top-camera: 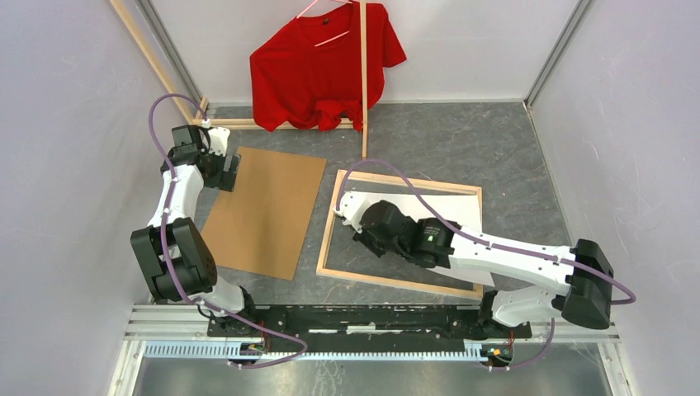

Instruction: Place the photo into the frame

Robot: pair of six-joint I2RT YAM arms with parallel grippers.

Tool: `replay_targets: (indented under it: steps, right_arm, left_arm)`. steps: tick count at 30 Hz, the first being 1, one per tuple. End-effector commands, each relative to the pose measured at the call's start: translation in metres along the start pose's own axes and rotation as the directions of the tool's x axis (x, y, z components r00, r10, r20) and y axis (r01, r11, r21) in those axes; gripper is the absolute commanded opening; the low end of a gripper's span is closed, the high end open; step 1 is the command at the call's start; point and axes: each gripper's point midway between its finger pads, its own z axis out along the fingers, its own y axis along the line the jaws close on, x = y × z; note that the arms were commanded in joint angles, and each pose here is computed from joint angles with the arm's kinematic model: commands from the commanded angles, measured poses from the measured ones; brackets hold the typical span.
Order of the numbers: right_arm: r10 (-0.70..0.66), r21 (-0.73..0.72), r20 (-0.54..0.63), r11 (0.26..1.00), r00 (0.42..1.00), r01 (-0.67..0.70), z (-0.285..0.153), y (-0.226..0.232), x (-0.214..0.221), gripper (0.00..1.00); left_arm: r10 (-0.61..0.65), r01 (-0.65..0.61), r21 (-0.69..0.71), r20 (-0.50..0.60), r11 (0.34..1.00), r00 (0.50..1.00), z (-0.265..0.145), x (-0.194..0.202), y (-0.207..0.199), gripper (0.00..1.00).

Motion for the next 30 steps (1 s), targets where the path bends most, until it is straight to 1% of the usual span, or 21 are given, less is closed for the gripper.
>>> replay_targets:
  steps: [1,11,18,25,26,30]
  right_arm:
    - [0.088,0.047,0.108,0.994,0.990,-0.094,0.007,0.004,-0.025,0.00]
    - [0.024,0.097,0.111,0.995,0.994,-0.035,0.024,0.005,-0.030,0.00]
    - [-0.032,0.171,0.095,0.985,0.995,0.015,0.031,-0.006,-0.021,0.00]
    - [-0.041,0.190,0.141,0.982,0.989,0.014,0.037,-0.008,-0.017,0.00]
    - [-0.067,0.198,0.140,0.980,0.988,0.039,0.038,-0.010,-0.016,0.00]
    - [-0.073,0.204,0.168,0.978,0.983,0.038,0.043,-0.009,-0.021,0.00]
  left_arm:
    - [-0.037,0.037,0.013,0.023,0.999,0.999,0.001,-0.004,-0.003,1.00]
    - [-0.025,0.025,0.000,0.019,1.000,0.999,0.000,-0.003,0.000,1.00]
    - [-0.013,0.013,-0.009,0.008,1.000,1.000,0.001,0.000,0.001,1.00]
    - [-0.015,0.015,0.000,0.005,1.000,1.000,0.003,0.000,-0.001,1.00]
    - [-0.015,0.015,-0.003,0.005,1.000,1.000,0.003,0.000,0.000,1.00]
    - [-0.009,0.009,-0.010,-0.001,1.000,1.000,0.004,0.001,0.002,1.00]
